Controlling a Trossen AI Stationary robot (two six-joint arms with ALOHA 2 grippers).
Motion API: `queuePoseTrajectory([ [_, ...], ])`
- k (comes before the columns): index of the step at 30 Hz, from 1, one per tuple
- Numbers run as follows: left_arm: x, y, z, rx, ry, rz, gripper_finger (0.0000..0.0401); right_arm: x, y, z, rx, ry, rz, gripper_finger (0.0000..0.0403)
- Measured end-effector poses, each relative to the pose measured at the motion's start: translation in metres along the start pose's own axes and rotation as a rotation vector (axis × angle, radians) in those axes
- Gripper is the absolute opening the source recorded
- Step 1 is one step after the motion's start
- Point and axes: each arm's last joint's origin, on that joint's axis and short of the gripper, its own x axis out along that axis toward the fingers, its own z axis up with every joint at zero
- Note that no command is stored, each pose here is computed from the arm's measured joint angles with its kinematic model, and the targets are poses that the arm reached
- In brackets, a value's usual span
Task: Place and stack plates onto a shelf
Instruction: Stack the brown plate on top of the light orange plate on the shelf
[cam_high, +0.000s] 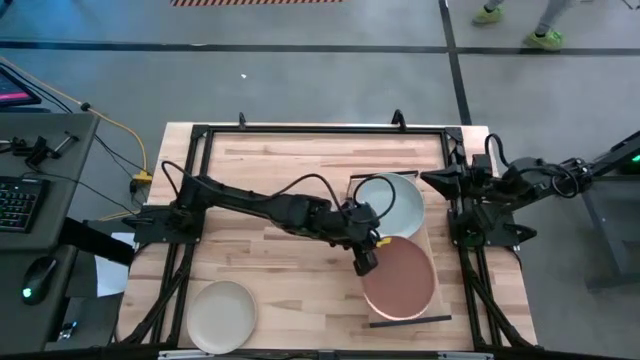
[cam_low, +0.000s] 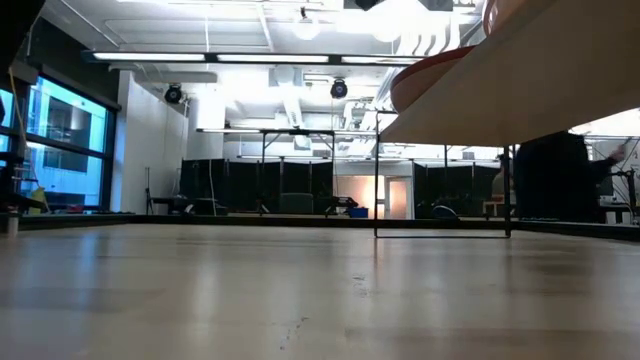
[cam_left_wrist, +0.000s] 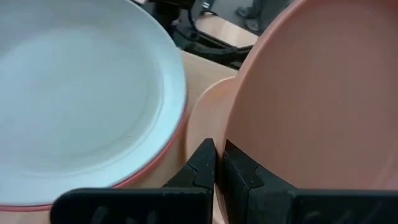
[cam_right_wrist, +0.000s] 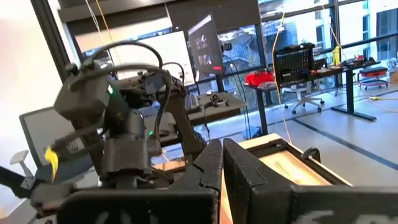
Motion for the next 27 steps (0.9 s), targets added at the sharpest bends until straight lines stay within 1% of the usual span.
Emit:
queuePoseTrajectory([
  [4, 0.002, -0.001, 0.001, -0.005, -0.037, -0.027, 0.0000, 0.000, 0.000, -0.002, -0.008, 0.016, -0.003, 0.0000],
  [10, 0.009, -0.001, -0.001, 0.023, -0.036, -0.027, 0.0006, 0.000, 0.000, -0.002, -0.010, 0.019, -0.003, 0.0000],
  [14, 0.020, 0.000, -0.008, 0.028, -0.004, -0.022, 0.0018, 0.000, 0.000, -0.002, -0.011, 0.022, -0.003, 0.0000],
  [20, 0.031, 0.000, -0.014, 0.023, 0.024, -0.048, 0.0021, 0.000, 0.000, -0.003, -0.012, 0.026, -0.004, 0.0000],
  [24, 0.031, 0.000, -0.014, 0.024, 0.023, -0.052, 0.0022, 0.000, 0.000, -0.003, -0.011, 0.028, -0.004, 0.0000],
  [27, 0.031, 0.000, -0.014, 0.056, 0.021, -0.054, 0.0024, 0.000, 0.000, -0.003, -0.012, 0.029, -0.005, 0.0000],
])
